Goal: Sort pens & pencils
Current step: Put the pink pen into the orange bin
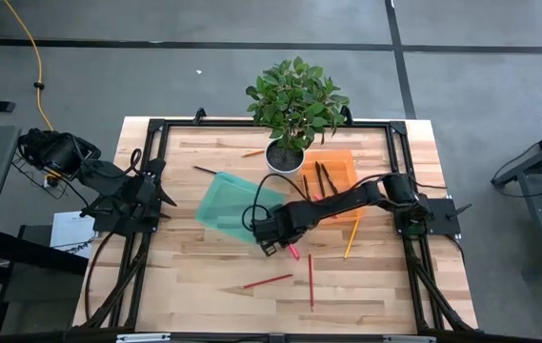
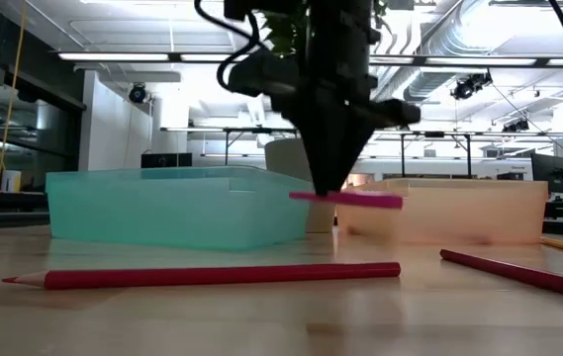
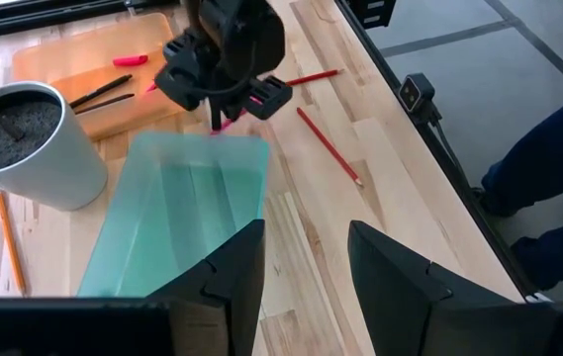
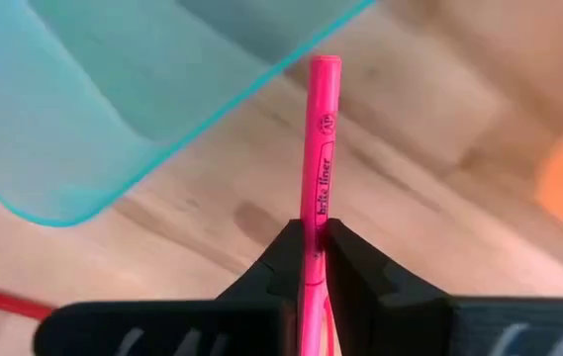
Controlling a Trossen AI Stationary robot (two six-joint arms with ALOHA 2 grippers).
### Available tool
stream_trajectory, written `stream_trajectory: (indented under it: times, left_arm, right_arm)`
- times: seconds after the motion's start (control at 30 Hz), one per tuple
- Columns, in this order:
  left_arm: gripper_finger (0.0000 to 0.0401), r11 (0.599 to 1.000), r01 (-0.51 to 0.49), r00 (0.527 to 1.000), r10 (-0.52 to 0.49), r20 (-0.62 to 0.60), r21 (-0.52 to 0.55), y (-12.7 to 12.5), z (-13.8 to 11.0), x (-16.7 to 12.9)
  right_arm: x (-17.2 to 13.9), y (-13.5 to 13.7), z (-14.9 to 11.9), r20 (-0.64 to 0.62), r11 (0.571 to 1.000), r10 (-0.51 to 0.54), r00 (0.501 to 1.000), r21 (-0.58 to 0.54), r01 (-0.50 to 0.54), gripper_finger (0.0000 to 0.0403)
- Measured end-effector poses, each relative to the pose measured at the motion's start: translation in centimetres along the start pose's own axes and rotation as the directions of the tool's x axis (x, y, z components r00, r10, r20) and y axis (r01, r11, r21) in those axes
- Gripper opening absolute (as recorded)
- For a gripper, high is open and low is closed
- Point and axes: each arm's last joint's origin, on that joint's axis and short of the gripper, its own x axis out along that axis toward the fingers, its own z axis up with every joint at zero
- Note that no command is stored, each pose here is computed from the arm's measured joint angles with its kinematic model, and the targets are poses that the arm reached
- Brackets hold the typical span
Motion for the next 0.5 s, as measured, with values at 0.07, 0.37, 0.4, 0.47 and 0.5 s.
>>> stream_trajectory:
  times: [0.07, 0.37, 0.4, 0.47, 0.5]
  left_arm:
    - [0.0134, 1.000, 0.000, 1.000, 0.000, 0.000, 0.000, 0.0, 0.0, 0.0]
    - [0.0133, 1.000, 0.000, 1.000, 0.000, 0.000, 0.001, 0.0, 0.0, 0.0]
    - [0.0133, 1.000, 0.000, 1.000, 0.000, 0.000, 0.001, 0.0, 0.0, 0.0]
    - [0.0133, 1.000, 0.000, 1.000, 0.000, 0.000, 0.001, 0.0, 0.0, 0.0]
    - [0.0133, 1.000, 0.000, 1.000, 0.000, 0.000, 0.001, 0.0, 0.0, 0.0]
  right_arm:
    - [-0.8, 0.1, 0.2, 0.023, 1.000, -0.017, 1.000, -0.002, 0.017, 0.0019]
    - [-2.8, -1.4, -0.1, 0.008, 0.978, -0.207, 0.978, 0.011, 0.207, 0.0019]
    - [-2.9, -1.6, -0.1, 0.007, 0.974, -0.227, 0.974, 0.012, 0.227, 0.0019]
    - [-3.0, -1.9, -0.1, 0.001, 0.966, -0.259, 0.966, 0.012, 0.259, 0.0019]
    - [-3.0, -2.1, 0.0, -0.003, 0.963, -0.270, 0.963, 0.009, 0.270, 0.0019]
